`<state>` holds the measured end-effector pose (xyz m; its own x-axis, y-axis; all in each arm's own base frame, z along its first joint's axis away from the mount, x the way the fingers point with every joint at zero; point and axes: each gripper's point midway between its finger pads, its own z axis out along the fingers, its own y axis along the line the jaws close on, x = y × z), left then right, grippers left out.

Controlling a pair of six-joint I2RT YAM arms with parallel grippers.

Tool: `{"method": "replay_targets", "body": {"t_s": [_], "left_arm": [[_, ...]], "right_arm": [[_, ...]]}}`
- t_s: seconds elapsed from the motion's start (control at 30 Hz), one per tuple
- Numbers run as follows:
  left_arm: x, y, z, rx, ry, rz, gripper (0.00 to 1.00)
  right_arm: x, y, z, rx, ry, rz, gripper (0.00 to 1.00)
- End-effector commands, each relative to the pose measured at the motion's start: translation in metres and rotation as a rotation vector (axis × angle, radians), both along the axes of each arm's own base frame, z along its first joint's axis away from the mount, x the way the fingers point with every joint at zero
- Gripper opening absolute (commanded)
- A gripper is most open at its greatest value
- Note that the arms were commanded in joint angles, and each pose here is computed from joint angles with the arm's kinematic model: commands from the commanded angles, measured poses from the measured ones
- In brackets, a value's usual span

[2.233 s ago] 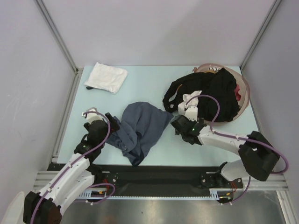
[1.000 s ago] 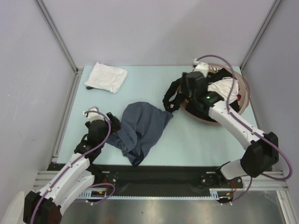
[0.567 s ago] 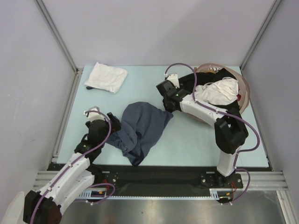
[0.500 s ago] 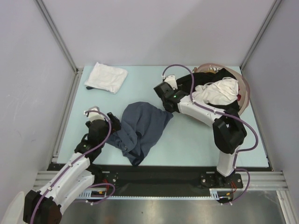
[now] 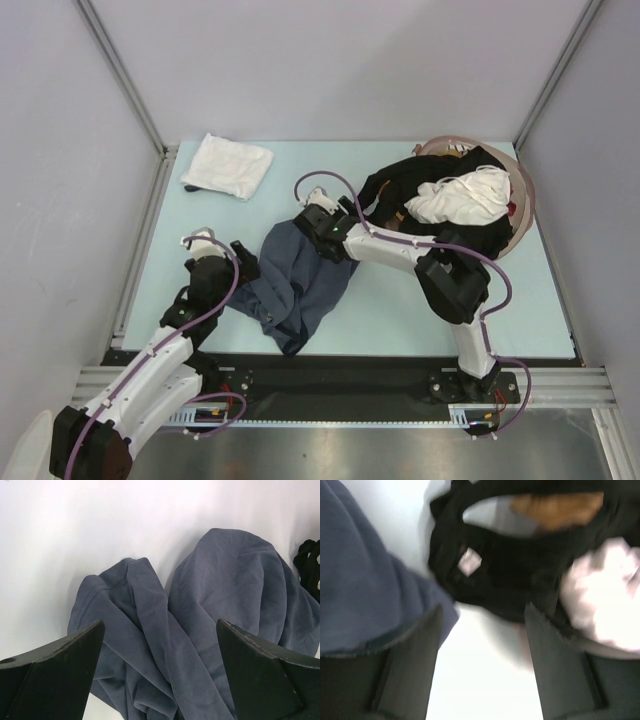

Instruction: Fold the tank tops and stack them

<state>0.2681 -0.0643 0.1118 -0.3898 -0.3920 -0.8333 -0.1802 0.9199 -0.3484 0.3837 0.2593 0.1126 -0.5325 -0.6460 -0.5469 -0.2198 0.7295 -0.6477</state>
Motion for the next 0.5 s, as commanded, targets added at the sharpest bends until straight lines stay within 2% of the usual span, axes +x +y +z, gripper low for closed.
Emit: {"method": "replay_targets", "body": {"t_s": [0.0,0.13,0.23,0.27,0.37,0.47], "left_arm": [[0.007,-0.007,0.017,-0.008,-0.050,-0.030,1.00],[0.007,-0.007,0.017,-0.008,-0.051,-0.032,1.00],[0.007,-0.007,0.017,-0.009,-0.051,-0.034,1.00],[0.007,-0.009,0.016,-0.010,-0.049,-0.039,1.00],[0.007,-0.009,0.017,-0.012,-0.050,-0.042,1.00],[0.006,-0.009,0.018,-0.013,-0.053,-0.042,1.00]], "right_arm": [[0.010,-0.016,0.004,-0.234,0.061,0.113,0.73],[0.016,-0.020,0.010,-0.189,0.138,0.185,0.76],[0.017,-0.020,0.001,-0.231,0.229,0.261,0.76],[0.018,-0.020,-0.001,-0.285,0.251,0.297,0.76],[0.018,-0.016,-0.013,-0.377,0.326,0.364,0.65],[0.013,-0.017,-0.022,-0.434,0.415,0.434,0.65]]}}
